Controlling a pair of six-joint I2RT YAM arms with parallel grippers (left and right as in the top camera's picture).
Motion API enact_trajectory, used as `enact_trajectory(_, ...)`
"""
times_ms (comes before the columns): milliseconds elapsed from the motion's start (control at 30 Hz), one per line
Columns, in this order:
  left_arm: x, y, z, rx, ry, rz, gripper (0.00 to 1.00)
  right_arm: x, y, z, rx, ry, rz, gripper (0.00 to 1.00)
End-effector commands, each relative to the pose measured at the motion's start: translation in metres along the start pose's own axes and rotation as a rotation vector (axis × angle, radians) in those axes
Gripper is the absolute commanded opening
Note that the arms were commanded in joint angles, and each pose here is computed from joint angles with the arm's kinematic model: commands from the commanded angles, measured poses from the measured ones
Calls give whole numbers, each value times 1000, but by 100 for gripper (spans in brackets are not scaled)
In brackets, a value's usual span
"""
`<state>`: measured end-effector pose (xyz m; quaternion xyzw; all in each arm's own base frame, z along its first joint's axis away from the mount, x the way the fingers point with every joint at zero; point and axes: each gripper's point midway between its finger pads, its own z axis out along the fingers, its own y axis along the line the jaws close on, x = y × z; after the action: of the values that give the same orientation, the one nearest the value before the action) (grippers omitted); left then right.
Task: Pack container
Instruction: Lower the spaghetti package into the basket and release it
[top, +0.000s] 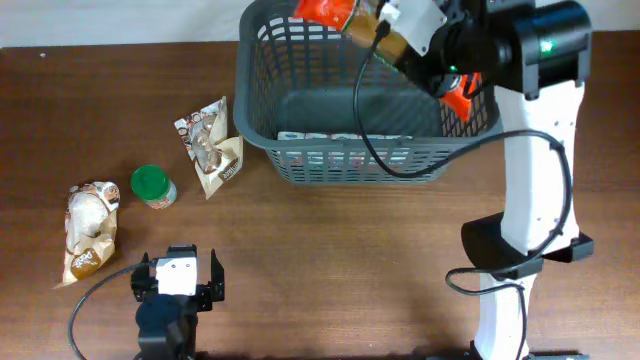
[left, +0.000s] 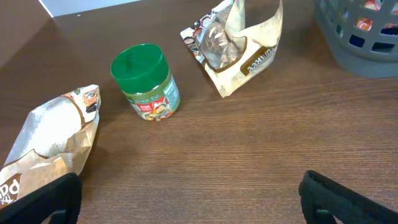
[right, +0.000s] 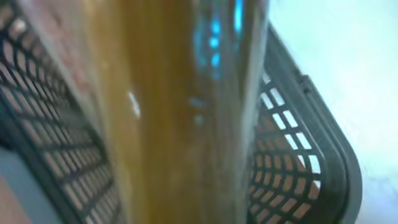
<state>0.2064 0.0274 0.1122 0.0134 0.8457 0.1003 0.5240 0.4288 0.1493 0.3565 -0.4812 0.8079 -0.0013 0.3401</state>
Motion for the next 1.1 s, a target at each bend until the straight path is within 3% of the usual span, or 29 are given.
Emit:
enact_trajectory(0, -1, -2, 0, 12, -8, 17, 99, 5, -1, -8, 0, 3, -66, 4)
enact_trajectory(633, -1, -3, 0, 13, -8, 17, 99, 78, 46, 139, -336, 180, -29, 4)
enact_trajectory(933, -1, -3, 0, 13, -8, 17, 99, 87, 54, 156, -358, 186, -13, 4)
enact_trajectory(967, -1, -2, 0, 12, -8, 17, 99, 86, 54, 156, -361, 180, -10, 17)
enact_trajectory(1033, -1, -3, 0, 13, -8, 17, 99, 84, 55, 156, -365, 170, -7, 68)
enact_trajectory(1067, -1, -3, 0, 13, -8, 17, 99, 83, 54, 156, -363, 166, -4, 81)
